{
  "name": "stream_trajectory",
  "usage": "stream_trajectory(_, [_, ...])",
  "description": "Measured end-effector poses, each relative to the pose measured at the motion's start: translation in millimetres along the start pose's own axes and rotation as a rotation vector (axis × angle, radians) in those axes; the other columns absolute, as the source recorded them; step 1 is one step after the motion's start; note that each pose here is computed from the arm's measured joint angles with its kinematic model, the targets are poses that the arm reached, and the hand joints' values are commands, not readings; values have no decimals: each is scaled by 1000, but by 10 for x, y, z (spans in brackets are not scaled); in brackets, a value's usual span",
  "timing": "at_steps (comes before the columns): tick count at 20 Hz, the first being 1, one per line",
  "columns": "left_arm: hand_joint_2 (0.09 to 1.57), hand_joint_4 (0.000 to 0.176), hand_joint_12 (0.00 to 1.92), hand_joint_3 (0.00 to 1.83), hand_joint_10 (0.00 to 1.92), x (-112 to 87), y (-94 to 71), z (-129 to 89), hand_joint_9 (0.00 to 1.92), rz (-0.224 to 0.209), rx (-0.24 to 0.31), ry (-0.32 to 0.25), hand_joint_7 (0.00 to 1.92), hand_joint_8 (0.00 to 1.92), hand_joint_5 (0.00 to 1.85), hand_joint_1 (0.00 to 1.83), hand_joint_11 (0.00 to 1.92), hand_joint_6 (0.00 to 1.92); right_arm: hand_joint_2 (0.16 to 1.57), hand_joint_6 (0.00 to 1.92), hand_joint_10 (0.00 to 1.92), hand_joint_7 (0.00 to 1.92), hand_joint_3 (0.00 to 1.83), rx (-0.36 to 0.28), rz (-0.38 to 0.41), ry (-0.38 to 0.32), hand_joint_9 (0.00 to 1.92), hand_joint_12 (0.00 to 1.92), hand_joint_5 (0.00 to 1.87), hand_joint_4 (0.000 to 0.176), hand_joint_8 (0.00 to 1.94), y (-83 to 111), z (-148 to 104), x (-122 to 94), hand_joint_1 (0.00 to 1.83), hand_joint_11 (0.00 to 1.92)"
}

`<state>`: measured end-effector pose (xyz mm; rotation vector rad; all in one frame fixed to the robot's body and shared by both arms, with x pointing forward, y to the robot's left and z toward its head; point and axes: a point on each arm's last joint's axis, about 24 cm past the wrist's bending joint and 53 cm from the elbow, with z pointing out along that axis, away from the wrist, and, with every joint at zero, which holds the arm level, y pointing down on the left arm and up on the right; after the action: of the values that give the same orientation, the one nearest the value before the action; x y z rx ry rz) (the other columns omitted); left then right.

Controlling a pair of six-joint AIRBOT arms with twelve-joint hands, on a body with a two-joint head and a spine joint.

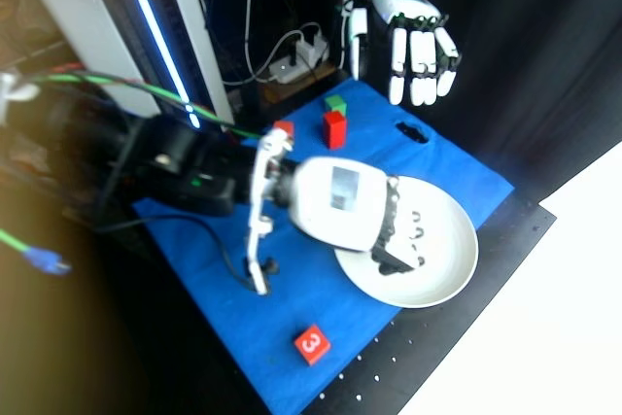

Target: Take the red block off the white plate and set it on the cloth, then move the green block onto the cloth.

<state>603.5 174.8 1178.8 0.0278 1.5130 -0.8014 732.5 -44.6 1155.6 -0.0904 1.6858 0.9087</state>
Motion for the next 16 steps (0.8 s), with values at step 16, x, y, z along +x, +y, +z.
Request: stream_trajectory(16, [1276,104,1069,0,2,-21,130,-174,541,-1,-54,-7,574,5,658,444,40,0,1124,1150,1278,1025,0,-135,-3,-227,868,1625,898,0,908,386,-1067,-542,1379,733])
